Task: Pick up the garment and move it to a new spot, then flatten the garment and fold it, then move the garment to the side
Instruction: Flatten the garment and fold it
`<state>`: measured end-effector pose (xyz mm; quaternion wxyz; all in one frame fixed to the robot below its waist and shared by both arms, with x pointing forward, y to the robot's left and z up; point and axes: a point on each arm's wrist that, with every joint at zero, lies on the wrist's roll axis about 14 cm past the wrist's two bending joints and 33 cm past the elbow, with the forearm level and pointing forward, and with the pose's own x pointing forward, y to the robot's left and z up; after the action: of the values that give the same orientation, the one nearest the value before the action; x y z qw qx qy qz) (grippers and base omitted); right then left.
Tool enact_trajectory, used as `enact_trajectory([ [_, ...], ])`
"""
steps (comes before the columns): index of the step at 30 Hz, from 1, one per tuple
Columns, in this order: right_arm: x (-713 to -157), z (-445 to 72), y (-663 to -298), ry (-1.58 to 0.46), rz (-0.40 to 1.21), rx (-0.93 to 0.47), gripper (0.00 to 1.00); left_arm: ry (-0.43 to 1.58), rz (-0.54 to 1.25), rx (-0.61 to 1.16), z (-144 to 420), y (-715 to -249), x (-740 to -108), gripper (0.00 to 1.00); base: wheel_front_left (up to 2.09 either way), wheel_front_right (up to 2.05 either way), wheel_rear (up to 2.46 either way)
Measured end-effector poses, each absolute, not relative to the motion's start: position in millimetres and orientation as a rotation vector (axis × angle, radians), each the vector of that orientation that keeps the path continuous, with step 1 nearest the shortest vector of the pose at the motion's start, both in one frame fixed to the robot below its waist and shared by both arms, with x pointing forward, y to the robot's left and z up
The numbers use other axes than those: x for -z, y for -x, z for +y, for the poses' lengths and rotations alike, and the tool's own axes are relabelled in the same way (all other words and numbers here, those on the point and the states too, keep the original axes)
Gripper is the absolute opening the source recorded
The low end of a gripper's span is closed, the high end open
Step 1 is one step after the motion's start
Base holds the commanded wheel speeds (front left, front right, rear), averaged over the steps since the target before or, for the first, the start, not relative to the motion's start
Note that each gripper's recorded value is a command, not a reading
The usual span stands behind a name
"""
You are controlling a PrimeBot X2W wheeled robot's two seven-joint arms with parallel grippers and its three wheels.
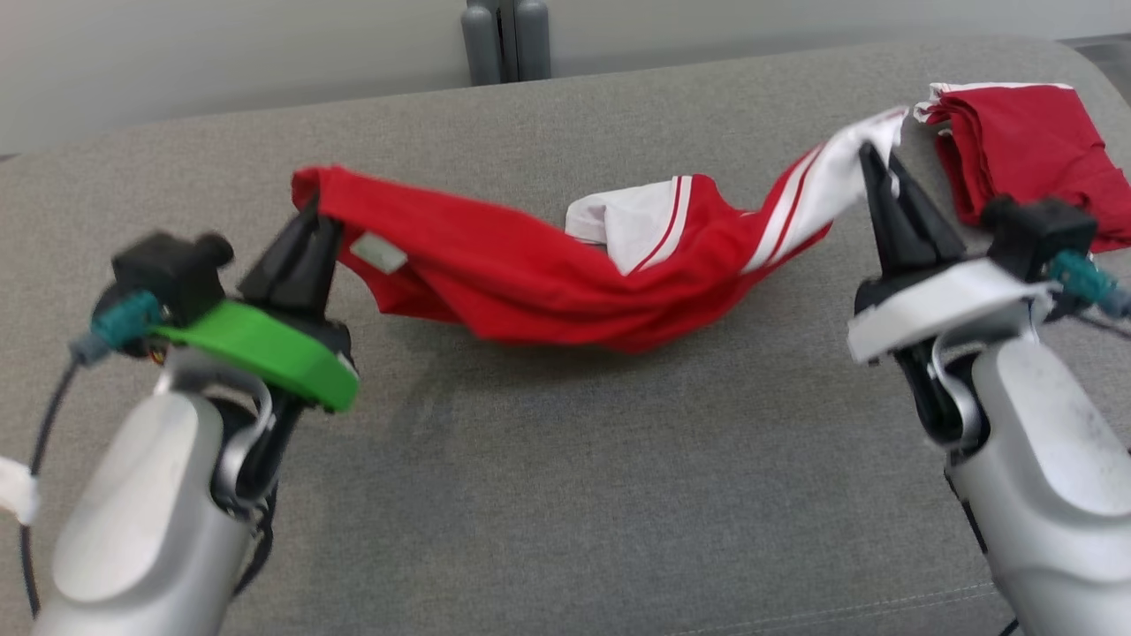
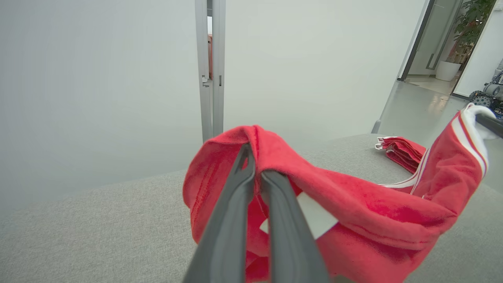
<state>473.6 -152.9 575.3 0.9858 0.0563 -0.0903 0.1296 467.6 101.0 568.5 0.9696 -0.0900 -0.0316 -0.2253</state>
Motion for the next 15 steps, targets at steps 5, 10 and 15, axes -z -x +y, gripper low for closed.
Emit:
enact_trajectory([
  [5, -616, -153, -530, -0.152, -0.207, -0.263, 0.0, 0.173, -0.096, 0.458, 108, -523, -611, 0.0, 0.0, 0.0, 0.0],
  [10, -650, -156, -591, -0.208, -0.194, -0.245, 0.0, 0.174, -0.124, 0.406, 124, -589, -652, 0.0, 0.0, 0.0, 0.0],
  [15, -699, -154, -642, -0.213, -0.241, -0.234, 0.0, 0.158, -0.205, 0.349, 138, -641, -701, 0.0, 0.0, 0.0, 0.0],
])
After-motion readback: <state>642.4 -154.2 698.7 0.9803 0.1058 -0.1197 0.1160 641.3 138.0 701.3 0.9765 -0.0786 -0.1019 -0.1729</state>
